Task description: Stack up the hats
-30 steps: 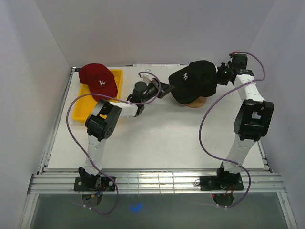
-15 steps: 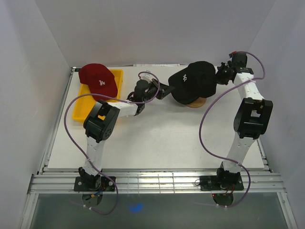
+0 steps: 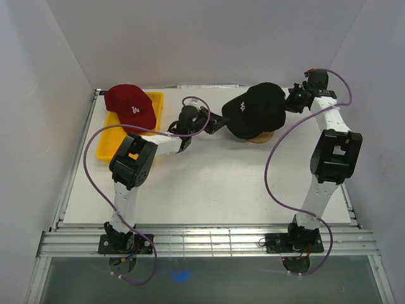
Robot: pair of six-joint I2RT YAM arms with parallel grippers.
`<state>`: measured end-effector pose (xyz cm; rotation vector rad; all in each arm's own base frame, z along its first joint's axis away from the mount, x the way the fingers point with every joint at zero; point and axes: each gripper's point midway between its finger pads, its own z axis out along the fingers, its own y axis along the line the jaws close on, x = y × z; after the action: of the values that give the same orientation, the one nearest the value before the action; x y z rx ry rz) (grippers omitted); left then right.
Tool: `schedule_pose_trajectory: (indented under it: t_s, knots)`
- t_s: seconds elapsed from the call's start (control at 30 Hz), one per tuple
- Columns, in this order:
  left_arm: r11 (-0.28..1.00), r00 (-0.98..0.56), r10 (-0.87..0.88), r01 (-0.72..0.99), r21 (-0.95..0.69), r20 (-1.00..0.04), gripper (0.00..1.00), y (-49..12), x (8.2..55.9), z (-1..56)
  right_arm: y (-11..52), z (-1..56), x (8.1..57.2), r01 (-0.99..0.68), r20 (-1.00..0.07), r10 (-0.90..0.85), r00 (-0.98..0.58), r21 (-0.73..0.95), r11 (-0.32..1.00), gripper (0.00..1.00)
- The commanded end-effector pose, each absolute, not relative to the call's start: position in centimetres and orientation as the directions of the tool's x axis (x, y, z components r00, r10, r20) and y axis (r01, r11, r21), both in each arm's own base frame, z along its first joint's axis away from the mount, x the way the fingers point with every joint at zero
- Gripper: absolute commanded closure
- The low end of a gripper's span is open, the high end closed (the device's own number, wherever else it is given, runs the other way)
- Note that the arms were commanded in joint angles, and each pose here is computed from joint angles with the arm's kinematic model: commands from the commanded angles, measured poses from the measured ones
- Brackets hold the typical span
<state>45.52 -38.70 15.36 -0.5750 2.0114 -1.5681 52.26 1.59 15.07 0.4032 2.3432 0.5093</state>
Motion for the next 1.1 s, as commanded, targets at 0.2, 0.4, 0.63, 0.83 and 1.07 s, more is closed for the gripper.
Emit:
schedule_pose_trajectory:
  t_s: [0.2,0.4,0.63,0.83,1.07]
  knots:
    - [0.491,-0.715,-0.692,-0.366,-0.791,-0.099,1.00,-32.9,45.5,3.1,0.1,11.4,50.1,0.229,-0.475,0.430,-0.768,0.424,0.876,0.91]
    - [0.519,-0.723,-0.680,-0.357,-0.777,-0.122,1.00,-32.7,46.1,3.2,-0.2,11.8,50.0,0.230,-0.477,0.436,-0.763,0.431,0.873,0.90]
    - [0.539,-0.743,-0.655,-0.331,-0.775,-0.138,0.80,-33.0,46.3,3.7,-0.4,14.4,50.6,0.216,-0.512,0.444,-0.735,0.444,0.870,0.85]
    - [0.553,-0.753,-0.635,-0.287,-0.782,-0.173,0.51,-33.0,46.3,5.1,-0.2,16.0,50.8,0.202,-0.525,0.451,-0.722,0.463,0.863,0.79]
    - [0.575,-0.757,-0.614,-0.235,-0.783,-0.224,0.47,-32.8,46.3,7.0,0.2,17.4,50.8,0.187,-0.533,0.461,-0.710,0.488,0.852,0.75]
